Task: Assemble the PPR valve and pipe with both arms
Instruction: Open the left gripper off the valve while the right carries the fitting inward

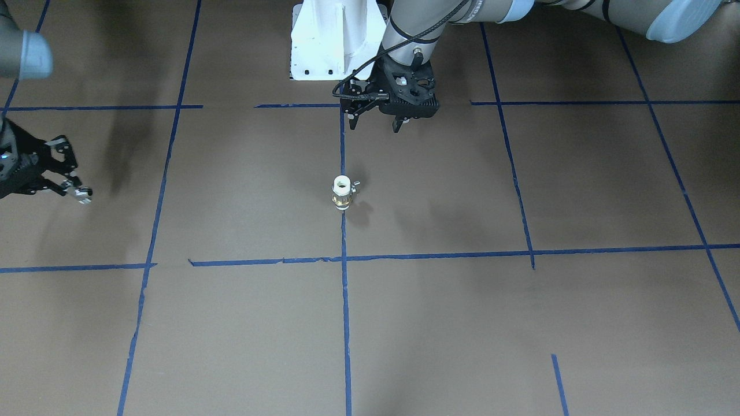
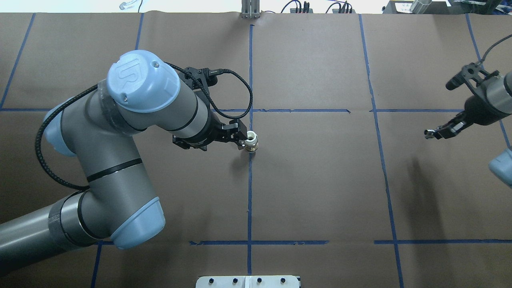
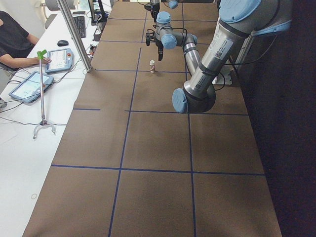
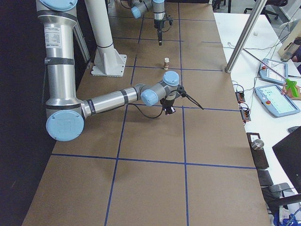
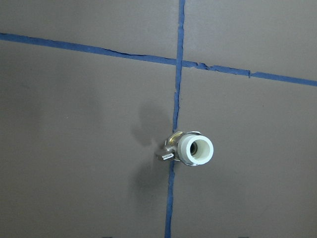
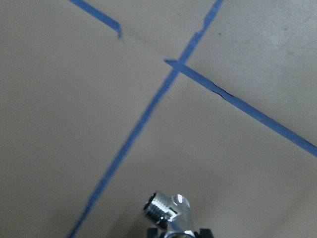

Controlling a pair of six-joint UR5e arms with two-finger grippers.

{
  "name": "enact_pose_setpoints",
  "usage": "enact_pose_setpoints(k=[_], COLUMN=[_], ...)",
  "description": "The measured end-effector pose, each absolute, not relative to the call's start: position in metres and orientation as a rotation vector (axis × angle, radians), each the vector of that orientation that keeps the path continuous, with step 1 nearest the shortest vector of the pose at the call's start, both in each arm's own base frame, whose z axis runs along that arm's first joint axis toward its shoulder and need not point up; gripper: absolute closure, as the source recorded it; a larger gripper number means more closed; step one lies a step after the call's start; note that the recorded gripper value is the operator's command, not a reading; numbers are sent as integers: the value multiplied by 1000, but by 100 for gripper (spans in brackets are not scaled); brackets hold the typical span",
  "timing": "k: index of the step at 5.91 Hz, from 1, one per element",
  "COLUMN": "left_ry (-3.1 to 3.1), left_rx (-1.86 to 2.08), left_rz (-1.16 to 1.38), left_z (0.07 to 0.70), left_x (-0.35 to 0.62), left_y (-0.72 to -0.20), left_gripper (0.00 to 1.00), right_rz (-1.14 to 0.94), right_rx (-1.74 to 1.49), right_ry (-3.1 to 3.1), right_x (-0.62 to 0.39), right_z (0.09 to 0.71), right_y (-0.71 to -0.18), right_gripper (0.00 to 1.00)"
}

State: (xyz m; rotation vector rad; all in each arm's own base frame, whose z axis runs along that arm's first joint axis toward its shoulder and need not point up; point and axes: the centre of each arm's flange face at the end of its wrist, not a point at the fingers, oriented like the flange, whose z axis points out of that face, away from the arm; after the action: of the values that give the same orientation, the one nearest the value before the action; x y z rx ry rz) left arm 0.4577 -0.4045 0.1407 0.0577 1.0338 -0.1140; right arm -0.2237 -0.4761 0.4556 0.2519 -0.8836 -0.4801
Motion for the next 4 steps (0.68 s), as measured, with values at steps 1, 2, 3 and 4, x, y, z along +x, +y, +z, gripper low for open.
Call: enact_pose_setpoints(k=[1,2,3,4], left_ry=[1020,1002,980,961], left_rx=[54,46,50,62], left_rz=[-113,-116,-100,-71], left_z=[157,174,191,208], left_x=[450,446,443,440], left_y=[-400,-398,-398,-398], left_gripper=[10,10,10,10], right_rz=[-370,-268,-175,-99], right_rx=[207,146,91,53], right_ry=[-944,-997,-1017,-994], right_x=[-262,-307,-352,-389], right_z=[407,356,299,239], right_y=[-474,-467,-458,-445], right_gripper=[100,100,100,100])
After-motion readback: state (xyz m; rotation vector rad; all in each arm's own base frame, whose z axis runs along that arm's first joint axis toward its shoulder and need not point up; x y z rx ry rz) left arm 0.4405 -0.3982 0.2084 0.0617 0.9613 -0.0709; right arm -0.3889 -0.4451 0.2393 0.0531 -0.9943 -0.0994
